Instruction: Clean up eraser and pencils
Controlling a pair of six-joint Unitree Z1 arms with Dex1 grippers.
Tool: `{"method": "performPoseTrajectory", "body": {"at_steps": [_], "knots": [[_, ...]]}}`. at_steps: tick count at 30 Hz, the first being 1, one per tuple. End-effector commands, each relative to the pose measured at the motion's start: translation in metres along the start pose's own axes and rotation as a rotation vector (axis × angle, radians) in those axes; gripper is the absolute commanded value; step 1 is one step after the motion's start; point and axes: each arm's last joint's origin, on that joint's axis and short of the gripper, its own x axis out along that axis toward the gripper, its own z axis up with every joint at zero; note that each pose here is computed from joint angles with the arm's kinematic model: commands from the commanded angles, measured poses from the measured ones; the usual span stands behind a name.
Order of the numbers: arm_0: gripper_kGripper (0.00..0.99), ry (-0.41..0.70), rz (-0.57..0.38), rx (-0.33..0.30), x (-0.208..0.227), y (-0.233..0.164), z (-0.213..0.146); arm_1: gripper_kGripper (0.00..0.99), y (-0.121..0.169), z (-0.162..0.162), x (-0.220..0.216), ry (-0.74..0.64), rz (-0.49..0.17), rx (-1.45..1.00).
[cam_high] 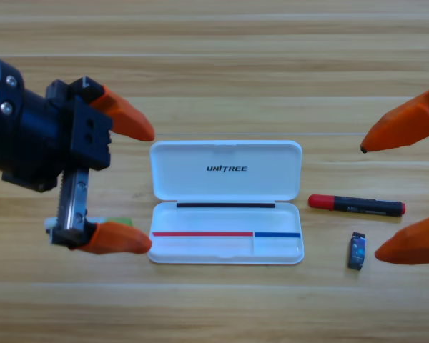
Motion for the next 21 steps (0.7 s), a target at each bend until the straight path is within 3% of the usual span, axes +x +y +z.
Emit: {"method": "performPoseTrajectory", "body": {"at_steps": [1, 8, 13, 19, 21], "knots": [[0.979, 0.004, -0.027, 0.018, -0.002, -0.006, -0.001, 0.973, 0.004, -0.007, 0.011, 0.051, 0.023, 0.008], [0.979, 0.014, -0.024, 0.022, -0.005, -0.009, -0.009, 0.973, 0.006, -0.01, 0.003, 0.034, 0.012, 0.022], [0.979, 0.026, 0.02, 0.039, -0.014, 0.001, -0.013, 0.973, 0.004, -0.018, -0.012, 0.01, -0.036, 0.097], [0.979, 0.098, 0.124, 0.064, -0.031, 0.046, -0.024, 0.973, -0.022, -0.031, -0.035, -0.019, -0.193, 0.362], [0.979, 0.146, 0.163, 0.072, -0.03, 0.064, -0.033, 0.973, -0.034, -0.034, -0.033, 0.032, -0.29, 0.445]]}}
